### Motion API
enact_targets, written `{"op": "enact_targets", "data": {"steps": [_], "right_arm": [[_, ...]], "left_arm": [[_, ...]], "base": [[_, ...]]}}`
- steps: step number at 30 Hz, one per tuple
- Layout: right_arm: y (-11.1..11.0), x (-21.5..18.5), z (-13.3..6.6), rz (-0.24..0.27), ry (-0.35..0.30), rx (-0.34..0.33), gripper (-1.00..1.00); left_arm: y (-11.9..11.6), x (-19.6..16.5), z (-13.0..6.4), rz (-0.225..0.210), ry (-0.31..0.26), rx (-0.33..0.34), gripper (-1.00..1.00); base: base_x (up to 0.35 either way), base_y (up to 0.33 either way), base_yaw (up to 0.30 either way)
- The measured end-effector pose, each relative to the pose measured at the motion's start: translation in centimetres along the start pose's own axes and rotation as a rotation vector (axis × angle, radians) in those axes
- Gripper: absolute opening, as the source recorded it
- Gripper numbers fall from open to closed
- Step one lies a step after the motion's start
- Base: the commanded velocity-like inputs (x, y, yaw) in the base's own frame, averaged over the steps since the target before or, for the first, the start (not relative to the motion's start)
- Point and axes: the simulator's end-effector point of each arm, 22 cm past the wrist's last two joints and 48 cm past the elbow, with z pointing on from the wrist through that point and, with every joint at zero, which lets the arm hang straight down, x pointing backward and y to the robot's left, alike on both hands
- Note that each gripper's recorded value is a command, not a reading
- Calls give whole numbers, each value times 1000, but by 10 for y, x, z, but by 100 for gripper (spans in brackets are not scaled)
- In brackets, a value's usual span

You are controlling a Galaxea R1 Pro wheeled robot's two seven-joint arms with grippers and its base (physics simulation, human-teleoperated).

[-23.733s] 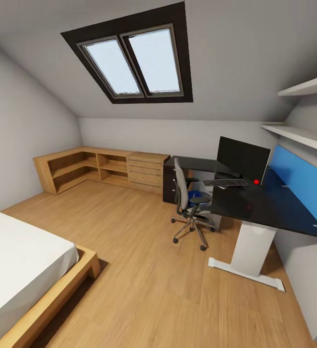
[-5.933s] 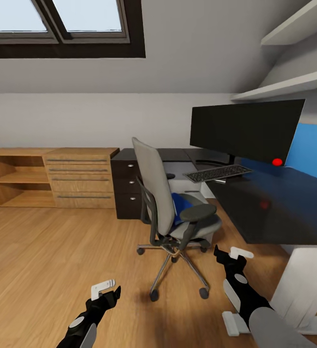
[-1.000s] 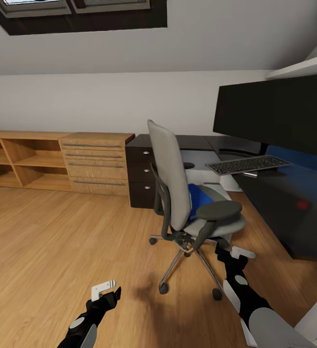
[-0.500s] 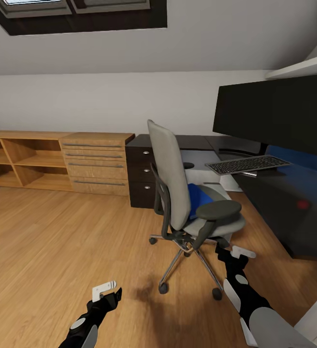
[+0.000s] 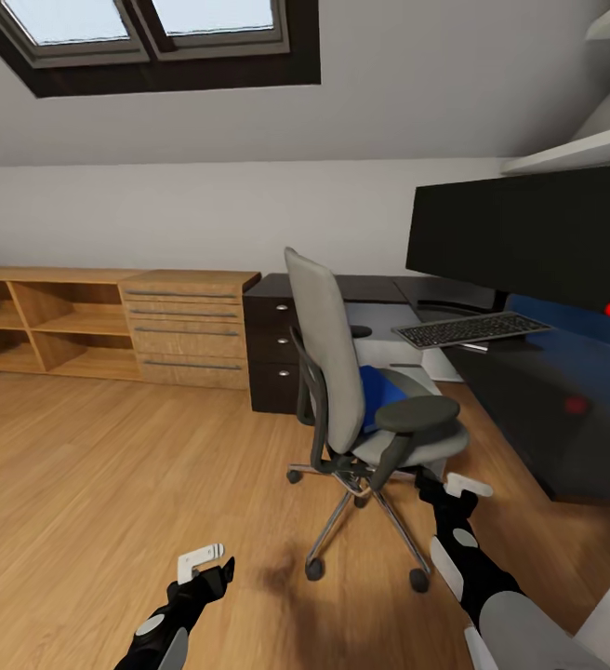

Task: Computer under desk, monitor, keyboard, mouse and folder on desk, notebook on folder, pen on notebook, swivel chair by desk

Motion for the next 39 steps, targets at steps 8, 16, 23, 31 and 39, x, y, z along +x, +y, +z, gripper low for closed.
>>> {"op": "enact_targets", "data": {"steps": [8,16,23,31,39], "right_arm": [[3,-20,-2,7,-20,-4,100],[7,-39,-2,7,-22,-4,100],[11,-54,-2,7,-22,-6,100],[14,-56,-2,7,-20,-9,100],[15,-54,-2,6,-18,-9,100]], "left_arm": [[-5,-16,-6,0,-19,6,100],[-11,-32,-13,0,-19,6,100],[-16,-47,-19,0,-19,6,100],[-16,-49,-20,0,-19,6,100],[-16,-48,-20,0,-19,6,100]], "base": [[0,0,0],[0,0,0],[0,0,0],[0,0,1],[0,0,111]]}}
